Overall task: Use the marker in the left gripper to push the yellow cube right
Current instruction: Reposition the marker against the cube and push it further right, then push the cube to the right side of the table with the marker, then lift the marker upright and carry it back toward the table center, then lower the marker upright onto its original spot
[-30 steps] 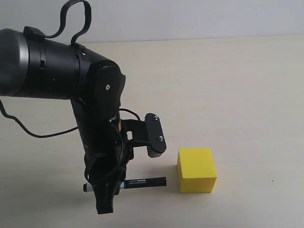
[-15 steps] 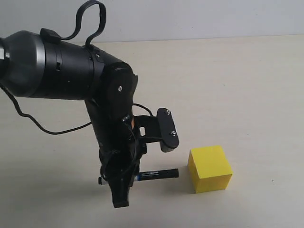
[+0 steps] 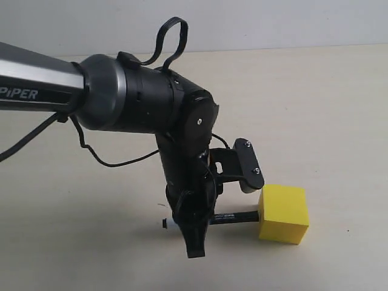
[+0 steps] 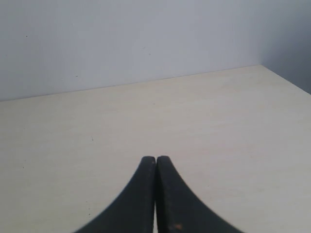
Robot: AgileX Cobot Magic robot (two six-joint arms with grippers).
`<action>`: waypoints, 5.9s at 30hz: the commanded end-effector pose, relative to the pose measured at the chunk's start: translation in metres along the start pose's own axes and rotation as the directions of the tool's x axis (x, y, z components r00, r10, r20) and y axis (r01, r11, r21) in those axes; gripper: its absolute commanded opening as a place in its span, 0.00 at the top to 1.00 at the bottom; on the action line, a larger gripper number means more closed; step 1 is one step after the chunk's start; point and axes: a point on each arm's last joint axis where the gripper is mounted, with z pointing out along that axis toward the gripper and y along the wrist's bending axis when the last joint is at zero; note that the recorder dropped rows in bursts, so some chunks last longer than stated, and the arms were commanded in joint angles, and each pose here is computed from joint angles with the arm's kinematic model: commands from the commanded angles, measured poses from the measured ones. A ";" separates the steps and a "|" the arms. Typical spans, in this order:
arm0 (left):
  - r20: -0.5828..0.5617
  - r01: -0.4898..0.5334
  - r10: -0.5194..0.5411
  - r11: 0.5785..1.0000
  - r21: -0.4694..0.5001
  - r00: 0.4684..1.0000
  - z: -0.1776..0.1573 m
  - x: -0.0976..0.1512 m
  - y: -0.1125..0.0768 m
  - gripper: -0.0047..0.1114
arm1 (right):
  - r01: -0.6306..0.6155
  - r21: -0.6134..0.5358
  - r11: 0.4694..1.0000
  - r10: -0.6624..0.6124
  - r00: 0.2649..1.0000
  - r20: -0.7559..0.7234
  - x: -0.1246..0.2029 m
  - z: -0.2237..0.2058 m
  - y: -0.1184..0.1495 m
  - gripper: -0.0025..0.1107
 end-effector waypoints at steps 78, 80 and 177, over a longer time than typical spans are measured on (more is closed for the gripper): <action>0.117 0.063 -0.079 0.990 0.130 0.990 -0.005 -0.045 -0.004 0.96 | -0.009 0.004 1.000 0.009 1.000 0.005 0.001 0.000 0.000 0.98; 0.102 0.062 -0.074 0.991 0.119 0.992 -0.008 -0.042 -0.003 0.96 | -0.009 0.004 1.000 0.009 1.000 0.005 0.001 0.000 0.000 0.98; 0.236 0.994 -0.966 0.112 0.003 0.108 0.012 0.015 0.089 0.96 | -0.009 0.004 1.000 0.009 1.000 0.005 0.001 0.000 0.000 0.98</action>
